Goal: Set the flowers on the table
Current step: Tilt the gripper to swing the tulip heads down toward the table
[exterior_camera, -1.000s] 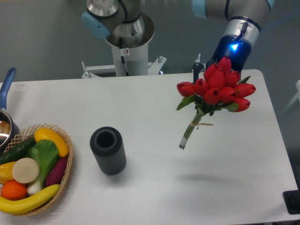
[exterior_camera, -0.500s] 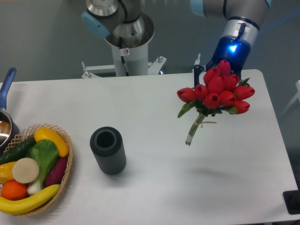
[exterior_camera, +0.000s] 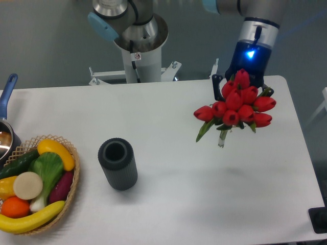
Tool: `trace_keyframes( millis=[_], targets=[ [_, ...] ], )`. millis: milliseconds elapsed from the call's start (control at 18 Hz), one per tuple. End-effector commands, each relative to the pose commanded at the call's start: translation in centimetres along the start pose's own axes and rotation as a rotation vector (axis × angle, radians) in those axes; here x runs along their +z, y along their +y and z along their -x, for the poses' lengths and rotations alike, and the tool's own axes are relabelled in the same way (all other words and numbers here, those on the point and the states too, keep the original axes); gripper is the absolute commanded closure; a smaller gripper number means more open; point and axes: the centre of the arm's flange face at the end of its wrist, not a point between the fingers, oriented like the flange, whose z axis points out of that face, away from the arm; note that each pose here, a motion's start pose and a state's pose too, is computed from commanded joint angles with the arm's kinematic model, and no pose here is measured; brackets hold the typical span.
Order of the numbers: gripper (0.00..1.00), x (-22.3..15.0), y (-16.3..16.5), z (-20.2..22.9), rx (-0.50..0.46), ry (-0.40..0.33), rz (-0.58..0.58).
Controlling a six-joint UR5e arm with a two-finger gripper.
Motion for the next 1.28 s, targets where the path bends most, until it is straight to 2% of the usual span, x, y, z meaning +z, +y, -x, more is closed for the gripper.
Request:
trace_keyframes(
  millis=[389, 556, 833, 1111, 1278],
  targets=[
    [0.59, 5.5, -0.7, -3.2, 0.089, -0.017, 0.281],
    [0.59, 8.9, -1.1, -5.1, 0.163, -0.034, 0.456],
    [0.59, 12.8, 0.2, -5.7, 0.218, -0.049, 0.642],
    [0.59, 17.8, 2.0, -6.8, 0.260, -0.014, 0.764],
    [0.59, 20.0, 2.7, -7.3, 0.269, 0.016, 0.783]
  ],
)
